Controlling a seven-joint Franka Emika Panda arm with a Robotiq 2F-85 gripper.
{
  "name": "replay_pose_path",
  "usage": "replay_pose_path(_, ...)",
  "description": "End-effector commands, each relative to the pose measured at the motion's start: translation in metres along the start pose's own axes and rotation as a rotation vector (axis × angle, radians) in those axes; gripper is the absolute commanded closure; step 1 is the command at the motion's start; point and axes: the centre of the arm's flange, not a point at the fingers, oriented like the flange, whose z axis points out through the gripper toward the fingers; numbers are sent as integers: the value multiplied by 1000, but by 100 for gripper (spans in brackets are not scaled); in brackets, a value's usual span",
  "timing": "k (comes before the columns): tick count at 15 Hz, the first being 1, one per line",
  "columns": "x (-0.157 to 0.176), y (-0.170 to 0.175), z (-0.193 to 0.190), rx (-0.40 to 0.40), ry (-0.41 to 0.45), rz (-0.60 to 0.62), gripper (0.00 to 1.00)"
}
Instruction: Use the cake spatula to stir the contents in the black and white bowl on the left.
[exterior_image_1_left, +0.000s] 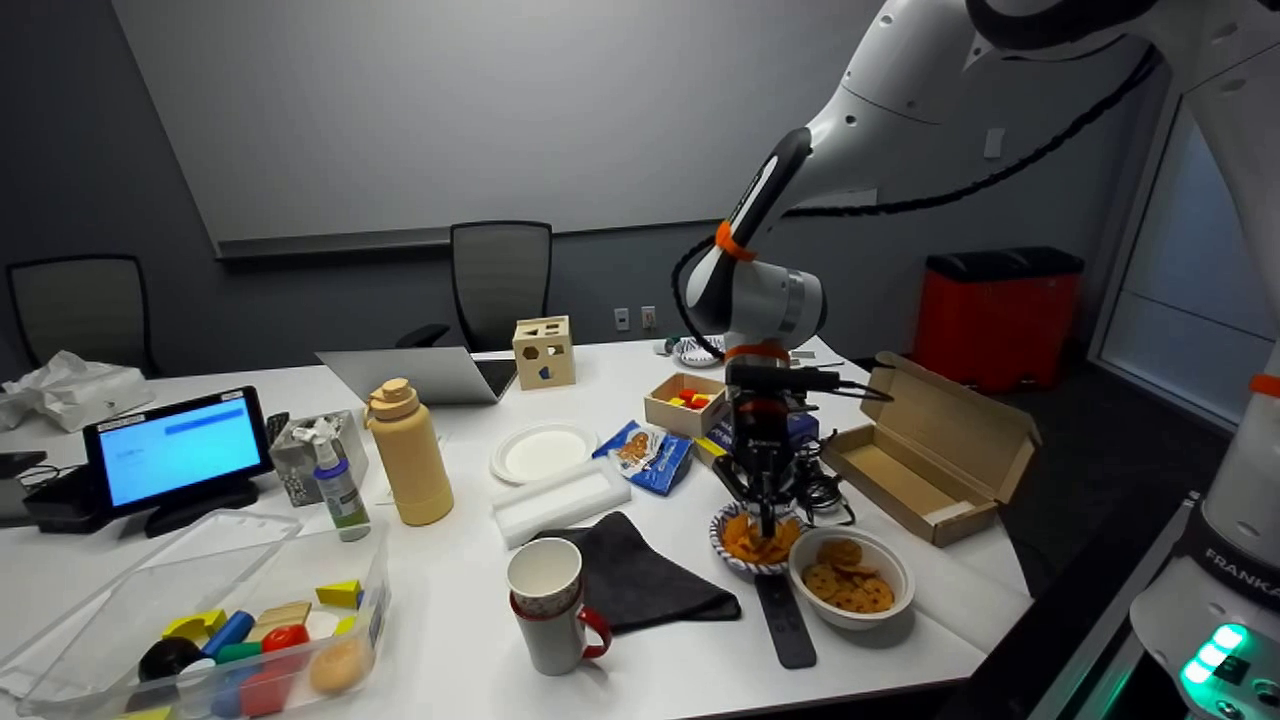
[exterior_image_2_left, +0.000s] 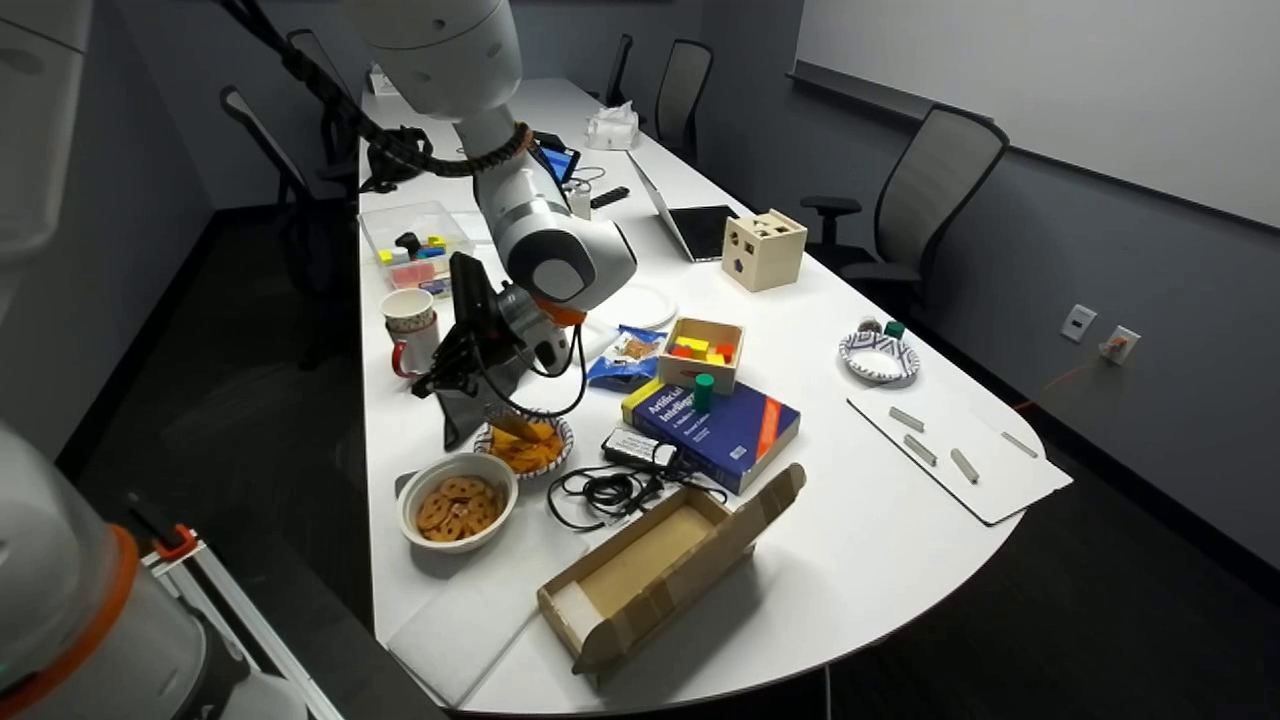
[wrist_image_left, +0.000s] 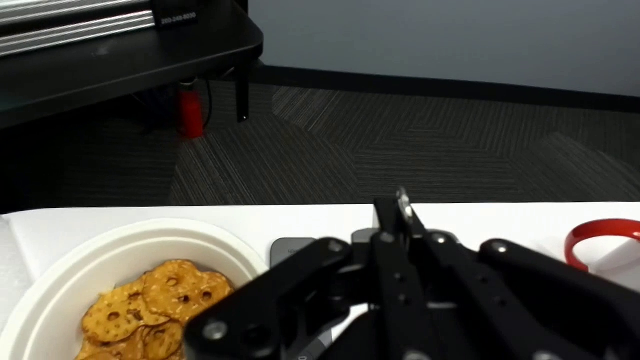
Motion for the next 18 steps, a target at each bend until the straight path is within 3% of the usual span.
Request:
replay_pose_path(1, 1, 15, -9, 14, 1, 74, 99)
replay_pose_path(5, 8, 20, -14, 18, 85, 121, 99)
replay_pose_path(12, 21, -4, -13, 82, 264, 65, 99)
replay_pose_path(18, 1, -23, -7, 134, 137, 44, 99)
